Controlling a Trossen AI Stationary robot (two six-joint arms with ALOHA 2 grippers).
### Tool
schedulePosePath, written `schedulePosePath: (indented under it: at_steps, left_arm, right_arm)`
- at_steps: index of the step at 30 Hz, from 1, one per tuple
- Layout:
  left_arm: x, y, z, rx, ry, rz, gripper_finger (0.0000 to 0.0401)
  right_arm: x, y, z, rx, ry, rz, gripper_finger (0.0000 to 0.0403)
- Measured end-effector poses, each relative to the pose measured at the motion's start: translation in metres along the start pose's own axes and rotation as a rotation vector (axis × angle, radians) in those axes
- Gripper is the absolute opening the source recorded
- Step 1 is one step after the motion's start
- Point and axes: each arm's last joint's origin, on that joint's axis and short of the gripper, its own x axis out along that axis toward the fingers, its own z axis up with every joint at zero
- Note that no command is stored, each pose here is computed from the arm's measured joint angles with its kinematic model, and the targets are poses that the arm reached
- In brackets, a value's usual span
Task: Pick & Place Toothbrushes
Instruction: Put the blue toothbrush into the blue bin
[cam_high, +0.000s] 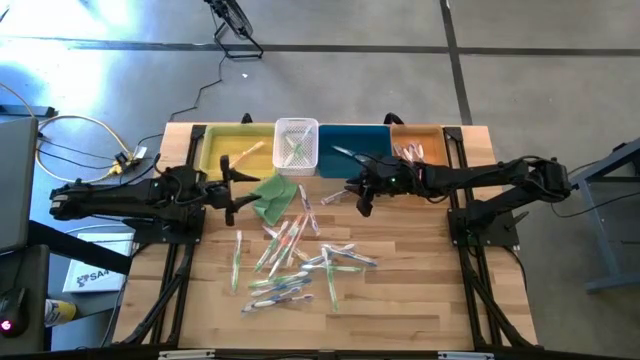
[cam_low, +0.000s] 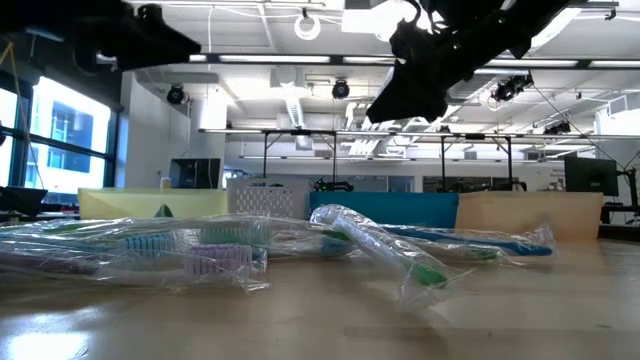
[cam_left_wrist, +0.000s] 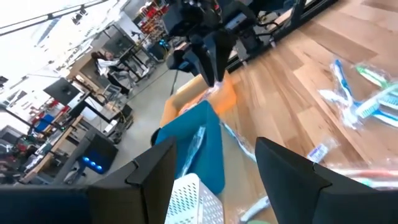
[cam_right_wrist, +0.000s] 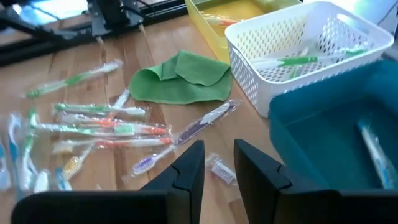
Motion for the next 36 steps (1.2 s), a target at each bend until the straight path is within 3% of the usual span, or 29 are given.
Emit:
schedulePosePath:
  at_steps: [11,18,28,36]
  left_arm:
    - [-0.001,-0.017,-0.022,0.013,0.031,-0.024,0.0211]
    - [-0.001,-0.014,-0.018,0.025,-0.009,0.006,0.0211]
    - [-0.001,-0.014,-0.018,0.026,-0.008,0.005,0.0211]
    - [-0.001,-0.014,-0.018,0.024,-0.008,0.005,0.0211]
  right_arm:
    - [0.0,0.001,0.003,0.172,-0.031,0.002,0.0079]
    - [0.009,0.006,0.005,0.16,-0.087,0.03,0.0079]
    - [0.037,0.006,-0.013,0.153,-0.021,0.016,0.0079]
    - [0.047,0.007,-0.015,0.156,-0.049,0.034,0.0079]
